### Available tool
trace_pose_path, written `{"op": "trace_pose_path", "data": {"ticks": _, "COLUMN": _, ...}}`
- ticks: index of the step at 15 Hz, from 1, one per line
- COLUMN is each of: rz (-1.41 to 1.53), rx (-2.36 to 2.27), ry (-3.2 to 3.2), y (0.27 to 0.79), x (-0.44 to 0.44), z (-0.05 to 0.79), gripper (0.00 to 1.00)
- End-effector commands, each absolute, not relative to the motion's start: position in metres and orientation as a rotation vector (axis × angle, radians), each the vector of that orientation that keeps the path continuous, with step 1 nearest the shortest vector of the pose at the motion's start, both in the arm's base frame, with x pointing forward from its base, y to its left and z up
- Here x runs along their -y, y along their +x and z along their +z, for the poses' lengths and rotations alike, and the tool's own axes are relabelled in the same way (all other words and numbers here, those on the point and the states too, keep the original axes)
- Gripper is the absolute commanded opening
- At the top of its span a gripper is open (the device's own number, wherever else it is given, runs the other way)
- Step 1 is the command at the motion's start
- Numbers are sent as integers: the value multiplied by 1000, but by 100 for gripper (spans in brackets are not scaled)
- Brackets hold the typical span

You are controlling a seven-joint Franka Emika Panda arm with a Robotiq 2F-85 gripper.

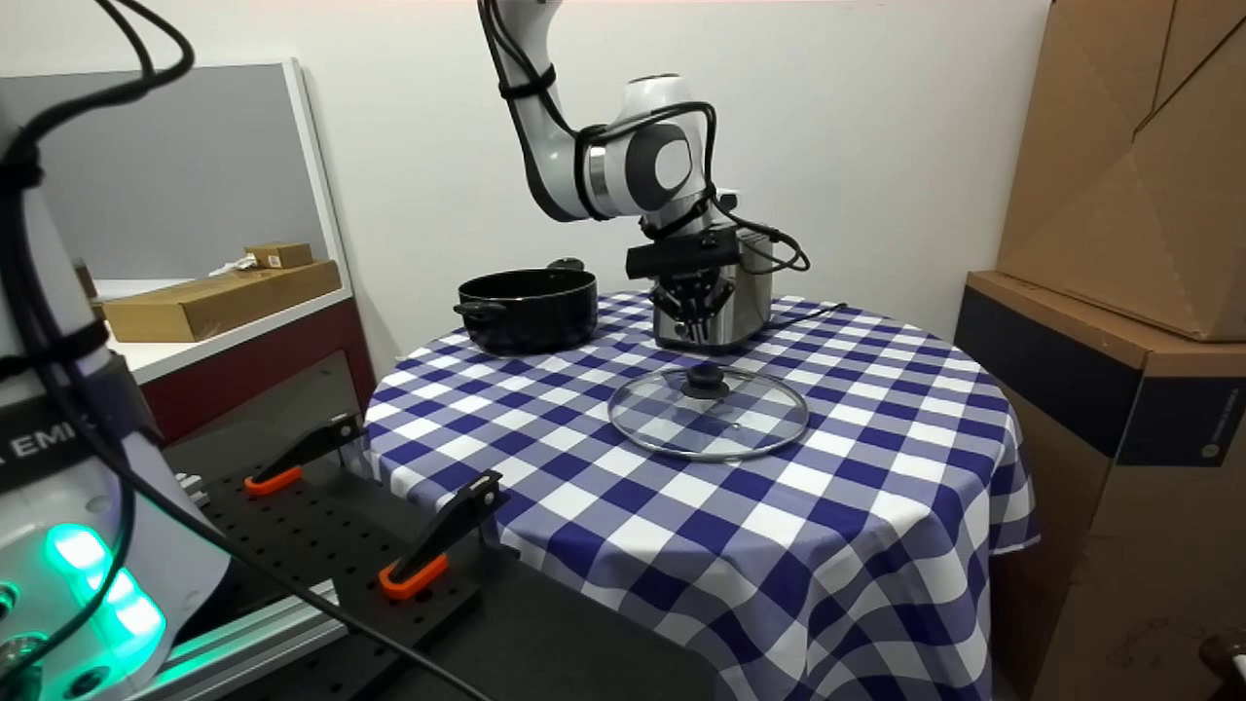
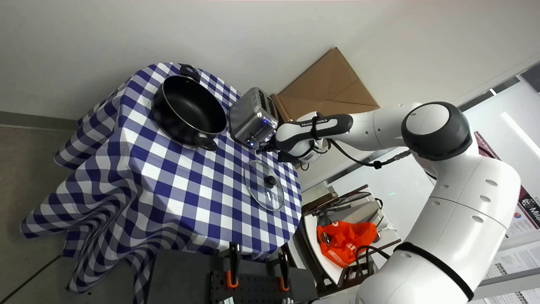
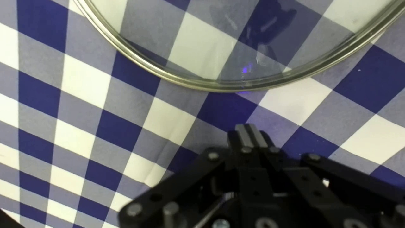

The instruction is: Release the lever on the toaster upwards.

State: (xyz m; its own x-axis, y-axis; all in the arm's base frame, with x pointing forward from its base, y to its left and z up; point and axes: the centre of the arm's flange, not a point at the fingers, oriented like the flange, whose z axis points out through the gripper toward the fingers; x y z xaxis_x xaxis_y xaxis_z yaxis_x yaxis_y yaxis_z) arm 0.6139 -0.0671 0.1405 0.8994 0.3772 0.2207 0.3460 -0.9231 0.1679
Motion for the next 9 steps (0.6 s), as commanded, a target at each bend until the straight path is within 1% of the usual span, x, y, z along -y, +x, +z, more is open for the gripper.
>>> {"op": "trace_pose_path", "data": {"ticks": 1, "rz": 426, "rx": -563, "ry": 2930, "y": 627, "x": 57, "z": 135, "gripper": 0}}
{"op": "trace_pose_path", "data": {"ticks": 9, "rz": 459, "rx": -623, "ry": 2888, "y": 640, "x": 51, "z": 123, "gripper": 0}}
